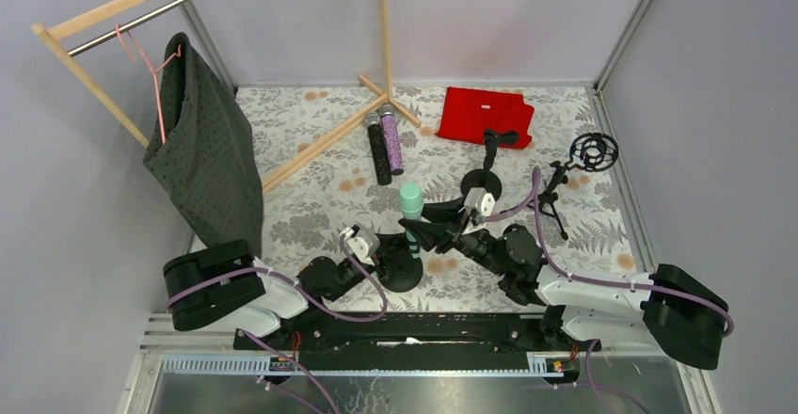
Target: Attach the microphones to the stand
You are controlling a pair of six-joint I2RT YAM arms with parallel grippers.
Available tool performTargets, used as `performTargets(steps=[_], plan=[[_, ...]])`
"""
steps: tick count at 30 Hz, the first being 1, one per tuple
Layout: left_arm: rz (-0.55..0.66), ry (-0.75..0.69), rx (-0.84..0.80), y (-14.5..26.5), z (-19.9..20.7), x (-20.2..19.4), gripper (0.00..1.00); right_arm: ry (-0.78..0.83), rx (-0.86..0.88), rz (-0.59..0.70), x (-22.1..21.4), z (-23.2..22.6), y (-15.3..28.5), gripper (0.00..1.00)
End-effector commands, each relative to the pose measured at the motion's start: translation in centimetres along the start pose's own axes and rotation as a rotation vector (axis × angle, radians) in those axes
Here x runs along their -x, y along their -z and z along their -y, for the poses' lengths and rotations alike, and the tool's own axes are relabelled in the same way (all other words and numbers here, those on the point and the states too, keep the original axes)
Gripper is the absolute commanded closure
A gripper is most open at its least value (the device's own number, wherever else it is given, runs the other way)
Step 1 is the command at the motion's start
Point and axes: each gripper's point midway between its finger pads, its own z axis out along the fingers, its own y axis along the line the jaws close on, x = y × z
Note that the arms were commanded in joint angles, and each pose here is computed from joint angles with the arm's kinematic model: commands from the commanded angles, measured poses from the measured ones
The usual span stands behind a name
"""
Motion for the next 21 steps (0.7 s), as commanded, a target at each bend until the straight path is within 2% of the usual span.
performTargets(steps=[1,6,15,21], plan=[[-0.084,-0.005,0.008,0.2,-0.3,-2.2,0.99,-0.103,0.0,-0.616,-15.5,-1.1,8.7,1.0],[-0.08,-0.003,0.009,0.2,-0.3,-2.1,1.0,-0.053,0.008,-0.593,-14.0,-0.9,7.4,1.0],[-0.047,0.026,0.092,0.7,-1.7,-1.6,1.0,-0.088,-0.019,-0.63,-16.3,-0.7,9.1,1.0],[-0.033,0.022,0.093,0.8,-1.8,-1.4,1.0,-0.084,-0.027,-0.656,-17.5,-0.5,9.7,1.0]])
